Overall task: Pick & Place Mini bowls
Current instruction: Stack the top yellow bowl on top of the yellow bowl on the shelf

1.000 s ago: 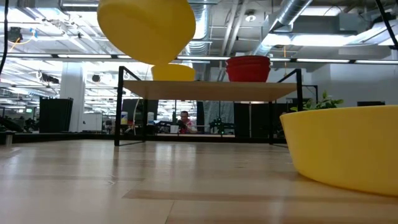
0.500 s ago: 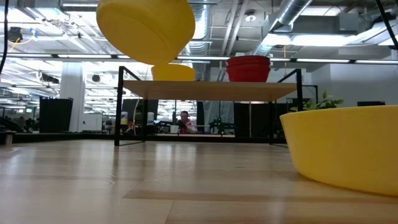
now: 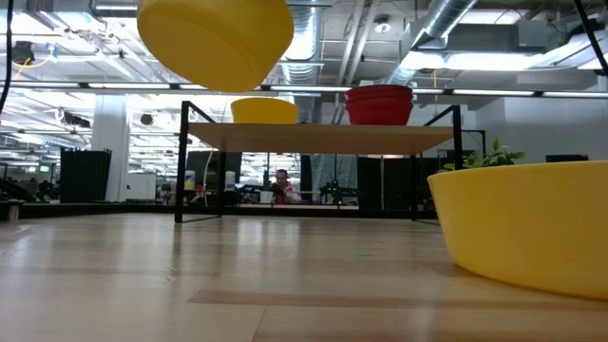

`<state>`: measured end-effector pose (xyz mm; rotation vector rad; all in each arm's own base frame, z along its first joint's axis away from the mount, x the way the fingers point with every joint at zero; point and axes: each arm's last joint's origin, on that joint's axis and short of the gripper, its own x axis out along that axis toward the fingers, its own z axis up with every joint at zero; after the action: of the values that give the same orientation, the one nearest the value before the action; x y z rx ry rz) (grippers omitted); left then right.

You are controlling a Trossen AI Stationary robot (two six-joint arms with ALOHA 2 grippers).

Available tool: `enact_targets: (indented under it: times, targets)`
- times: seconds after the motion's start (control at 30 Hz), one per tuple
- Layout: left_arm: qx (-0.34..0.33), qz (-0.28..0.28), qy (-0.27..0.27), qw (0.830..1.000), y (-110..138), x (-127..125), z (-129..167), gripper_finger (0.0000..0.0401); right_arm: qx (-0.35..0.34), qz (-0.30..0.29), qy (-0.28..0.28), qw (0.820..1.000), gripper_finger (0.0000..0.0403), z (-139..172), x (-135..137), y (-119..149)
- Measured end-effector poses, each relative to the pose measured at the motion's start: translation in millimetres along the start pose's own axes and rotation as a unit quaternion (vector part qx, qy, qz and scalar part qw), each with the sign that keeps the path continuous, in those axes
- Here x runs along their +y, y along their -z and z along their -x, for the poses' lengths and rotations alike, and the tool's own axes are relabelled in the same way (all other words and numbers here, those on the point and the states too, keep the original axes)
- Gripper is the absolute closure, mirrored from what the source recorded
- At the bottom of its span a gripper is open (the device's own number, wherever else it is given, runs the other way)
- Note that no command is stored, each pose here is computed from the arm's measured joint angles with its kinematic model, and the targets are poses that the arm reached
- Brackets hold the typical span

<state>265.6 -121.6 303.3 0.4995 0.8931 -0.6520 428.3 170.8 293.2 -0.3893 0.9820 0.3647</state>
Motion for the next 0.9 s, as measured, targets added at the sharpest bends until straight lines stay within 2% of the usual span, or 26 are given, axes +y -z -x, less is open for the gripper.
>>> enact_targets:
  times: [0.27, 0.7, 0.9]
  targets:
    - [-0.001, -0.004, -0.002, 1.000, 0, 0, 0, 0.0389, -0.002, -0.002, 0.003, 1.000, 0.0384, 0, 0, 0]
    - [-0.001, -0.003, -0.008, 1.000, -1, 1, 0, 0.0392, -0.025, -0.013, 0.007, 1.000, 0.0252, 2, -1, -5]
    - [0.001, -0.003, -0.022, 1.000, -1, 2, 2, 0.0392, -0.015, -0.022, 0.016, 1.000, 0.0222, 21, 0, -9]
